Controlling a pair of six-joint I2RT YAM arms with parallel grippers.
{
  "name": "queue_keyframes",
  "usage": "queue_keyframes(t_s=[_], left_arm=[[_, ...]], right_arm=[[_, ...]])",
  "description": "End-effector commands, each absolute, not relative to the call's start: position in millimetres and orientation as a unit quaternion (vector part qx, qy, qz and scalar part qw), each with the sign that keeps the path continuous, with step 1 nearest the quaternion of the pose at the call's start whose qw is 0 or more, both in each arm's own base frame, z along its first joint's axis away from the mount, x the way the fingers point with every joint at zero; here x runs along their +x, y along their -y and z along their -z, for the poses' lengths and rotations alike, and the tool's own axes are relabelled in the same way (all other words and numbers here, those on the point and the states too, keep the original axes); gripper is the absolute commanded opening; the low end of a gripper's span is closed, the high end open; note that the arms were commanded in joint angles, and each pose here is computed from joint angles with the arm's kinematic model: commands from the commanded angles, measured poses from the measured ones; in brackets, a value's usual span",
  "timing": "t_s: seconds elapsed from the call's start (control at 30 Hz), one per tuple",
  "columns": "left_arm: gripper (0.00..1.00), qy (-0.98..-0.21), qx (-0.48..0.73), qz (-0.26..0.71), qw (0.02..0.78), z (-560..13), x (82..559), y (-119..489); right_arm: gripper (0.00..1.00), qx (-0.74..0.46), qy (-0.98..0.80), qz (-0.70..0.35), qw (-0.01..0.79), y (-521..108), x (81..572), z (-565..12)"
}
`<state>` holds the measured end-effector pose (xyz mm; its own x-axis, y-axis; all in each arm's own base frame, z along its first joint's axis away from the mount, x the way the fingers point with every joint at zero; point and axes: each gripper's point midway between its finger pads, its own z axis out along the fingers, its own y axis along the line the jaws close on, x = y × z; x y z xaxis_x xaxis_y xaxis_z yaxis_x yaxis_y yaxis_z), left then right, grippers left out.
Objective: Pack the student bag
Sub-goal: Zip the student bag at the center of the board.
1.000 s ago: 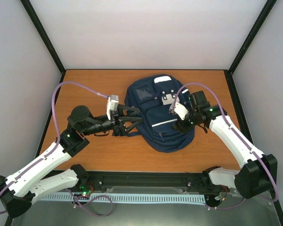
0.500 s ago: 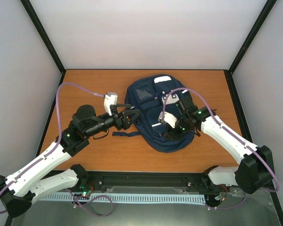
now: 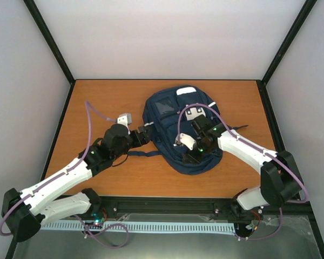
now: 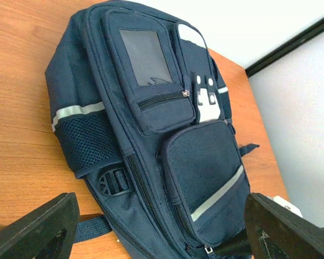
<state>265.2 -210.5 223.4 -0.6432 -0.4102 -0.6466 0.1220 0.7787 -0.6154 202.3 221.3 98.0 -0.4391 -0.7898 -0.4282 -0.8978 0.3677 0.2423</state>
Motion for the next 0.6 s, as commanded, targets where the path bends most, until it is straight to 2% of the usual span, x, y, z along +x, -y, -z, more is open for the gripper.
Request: queue_keyframes(t_s=[0.0,0.17,0.37,0.57], left_arm=[[0.86,-0.840,-0.123,0.311,0.427,-227,271,200],[0.85,-0.845,-0.127,0.301,0.422,-219,273,200],[0.85,-0.853,-0.121,0.299,0.412,-213,275,205],[0.85,-0.856,-0.121,0.302,0.402,-207,274,209]], right_arm=[[0.38,-0.500,-0.828,-0.211,0.137,-229,219,-100],[0.33,-0.487,-0.840,-0.203,0.130,-229,225,-92],[0.33,-0.466,-0.858,-0.167,0.137,-219,234,-92],[0.23,-0.461,-0.863,-0.162,0.127,-218,235,-85]])
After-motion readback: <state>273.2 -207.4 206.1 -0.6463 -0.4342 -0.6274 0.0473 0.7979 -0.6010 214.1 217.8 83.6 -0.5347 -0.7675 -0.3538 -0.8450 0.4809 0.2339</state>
